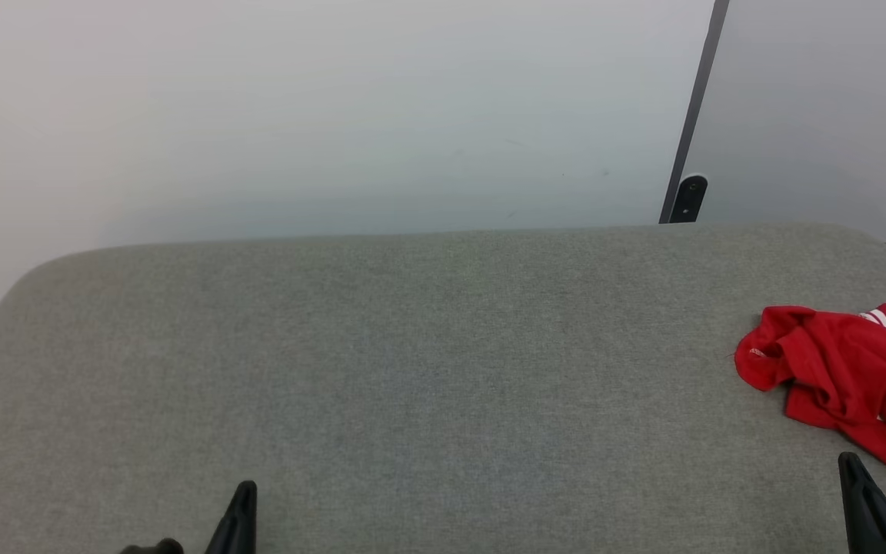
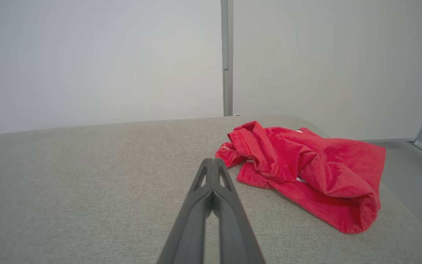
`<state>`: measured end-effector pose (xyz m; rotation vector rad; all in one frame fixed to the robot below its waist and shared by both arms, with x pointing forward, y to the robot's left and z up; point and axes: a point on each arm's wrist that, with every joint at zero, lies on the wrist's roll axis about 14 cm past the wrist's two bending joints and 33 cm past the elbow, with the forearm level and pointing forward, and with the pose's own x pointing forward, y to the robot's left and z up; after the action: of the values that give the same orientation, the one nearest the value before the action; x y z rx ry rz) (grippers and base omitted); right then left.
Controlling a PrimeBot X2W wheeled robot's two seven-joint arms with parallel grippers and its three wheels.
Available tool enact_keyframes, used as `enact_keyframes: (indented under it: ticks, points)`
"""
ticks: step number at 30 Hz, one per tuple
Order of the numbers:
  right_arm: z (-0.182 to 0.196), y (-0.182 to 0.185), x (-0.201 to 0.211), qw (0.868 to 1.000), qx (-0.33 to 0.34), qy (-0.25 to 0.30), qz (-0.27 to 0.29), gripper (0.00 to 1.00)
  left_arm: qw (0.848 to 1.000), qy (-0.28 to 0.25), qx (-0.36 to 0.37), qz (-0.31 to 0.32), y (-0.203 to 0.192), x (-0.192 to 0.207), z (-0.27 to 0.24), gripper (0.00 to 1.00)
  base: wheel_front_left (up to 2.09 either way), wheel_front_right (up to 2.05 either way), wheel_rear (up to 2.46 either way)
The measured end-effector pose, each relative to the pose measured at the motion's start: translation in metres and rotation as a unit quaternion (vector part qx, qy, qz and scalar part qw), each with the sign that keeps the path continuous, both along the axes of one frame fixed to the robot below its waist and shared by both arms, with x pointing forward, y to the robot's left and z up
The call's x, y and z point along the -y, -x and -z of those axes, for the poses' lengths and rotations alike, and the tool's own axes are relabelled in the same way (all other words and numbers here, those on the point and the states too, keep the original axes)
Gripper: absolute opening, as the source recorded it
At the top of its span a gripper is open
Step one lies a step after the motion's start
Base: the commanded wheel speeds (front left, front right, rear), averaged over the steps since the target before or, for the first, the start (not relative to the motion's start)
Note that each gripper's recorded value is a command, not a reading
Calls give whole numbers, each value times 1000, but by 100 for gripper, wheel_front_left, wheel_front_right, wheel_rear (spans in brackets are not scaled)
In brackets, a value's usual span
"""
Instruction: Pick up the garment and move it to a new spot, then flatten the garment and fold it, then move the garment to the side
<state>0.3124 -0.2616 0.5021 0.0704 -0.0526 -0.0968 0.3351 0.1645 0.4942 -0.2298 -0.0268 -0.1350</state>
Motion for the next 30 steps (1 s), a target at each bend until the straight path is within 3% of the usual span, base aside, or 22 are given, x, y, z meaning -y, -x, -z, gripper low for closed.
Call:
enact_keyframes:
  ticks: [13,30]
  points:
    - [2,-9,-2,992,3,-128,11,0,993,112,-24,-26,-10,-10,0,0,0,0,0]
    - [2,-23,-9,963,8,-270,13,0,970,236,-46,-47,-20,-19,1,0,0,0,0]
